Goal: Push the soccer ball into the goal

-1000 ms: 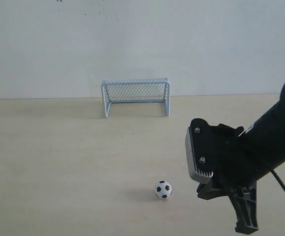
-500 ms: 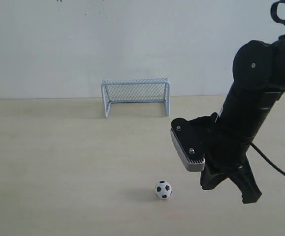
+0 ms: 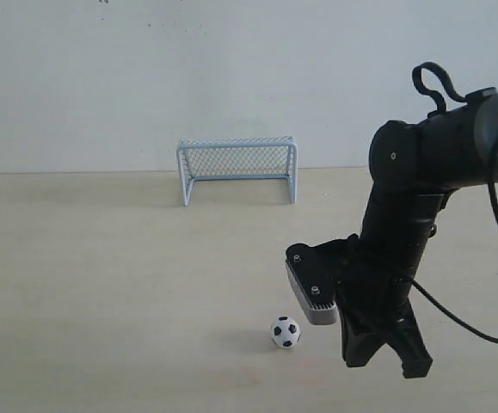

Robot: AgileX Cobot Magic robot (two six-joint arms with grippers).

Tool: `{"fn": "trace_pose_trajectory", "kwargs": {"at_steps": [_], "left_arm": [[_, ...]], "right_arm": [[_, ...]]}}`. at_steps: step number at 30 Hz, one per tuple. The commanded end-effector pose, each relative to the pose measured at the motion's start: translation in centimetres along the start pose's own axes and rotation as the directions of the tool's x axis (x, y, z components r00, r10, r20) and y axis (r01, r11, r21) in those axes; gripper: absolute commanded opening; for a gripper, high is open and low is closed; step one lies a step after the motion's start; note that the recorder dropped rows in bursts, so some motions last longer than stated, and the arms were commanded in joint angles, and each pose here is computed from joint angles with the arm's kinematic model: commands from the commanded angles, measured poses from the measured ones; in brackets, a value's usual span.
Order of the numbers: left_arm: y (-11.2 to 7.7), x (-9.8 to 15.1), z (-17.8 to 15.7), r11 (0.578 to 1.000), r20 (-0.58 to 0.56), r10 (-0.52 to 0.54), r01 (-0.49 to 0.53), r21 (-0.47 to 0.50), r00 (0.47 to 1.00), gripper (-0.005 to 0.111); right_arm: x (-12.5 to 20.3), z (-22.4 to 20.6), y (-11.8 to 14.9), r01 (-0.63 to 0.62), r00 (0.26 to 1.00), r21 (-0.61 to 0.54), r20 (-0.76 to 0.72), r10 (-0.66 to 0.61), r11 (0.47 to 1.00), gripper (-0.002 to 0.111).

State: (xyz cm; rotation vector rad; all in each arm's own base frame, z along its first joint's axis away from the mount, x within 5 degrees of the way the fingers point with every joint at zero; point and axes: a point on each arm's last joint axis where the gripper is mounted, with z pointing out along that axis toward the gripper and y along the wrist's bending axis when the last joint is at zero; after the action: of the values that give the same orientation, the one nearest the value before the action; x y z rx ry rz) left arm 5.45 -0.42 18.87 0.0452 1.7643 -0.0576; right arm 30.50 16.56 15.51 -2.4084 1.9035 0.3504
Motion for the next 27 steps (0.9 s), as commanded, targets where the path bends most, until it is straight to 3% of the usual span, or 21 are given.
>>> {"fn": "trace_pose_trajectory", "kwargs": {"at_steps": [1,9,17,23,27], "left_arm": [[0.0,0.1,0.0,1.0,-0.002,-0.004,0.004,-0.002,1.0,0.004],[0.0,0.1,0.0,1.0,-0.002,-0.004,0.004,-0.002,1.0,0.004],[0.0,0.1,0.0,1.0,-0.002,-0.004,0.004,-0.002,1.0,0.004],[0.0,0.1,0.0,1.0,-0.002,-0.004,0.004,-0.002,1.0,0.004],[0.0,0.1,0.0,1.0,-0.002,-0.004,0.004,-0.002,1.0,0.004]], "right_arm": [[-1.1,-0.1,-0.4,-0.034,0.996,0.039,0.083,0.031,0.999,0.0],[-4.3,0.8,0.2,0.082,0.996,0.092,0.025,-0.084,0.992,0.0],[-4.6,0.8,-0.5,0.062,0.998,0.186,-0.015,-0.06,0.981,0.0],[-4.6,0.8,-0.2,0.052,0.999,0.155,-0.01,-0.051,0.987,0.0],[-4.5,0.9,0.9,0.06,0.998,0.038,-0.022,-0.06,0.997,0.0]]}}
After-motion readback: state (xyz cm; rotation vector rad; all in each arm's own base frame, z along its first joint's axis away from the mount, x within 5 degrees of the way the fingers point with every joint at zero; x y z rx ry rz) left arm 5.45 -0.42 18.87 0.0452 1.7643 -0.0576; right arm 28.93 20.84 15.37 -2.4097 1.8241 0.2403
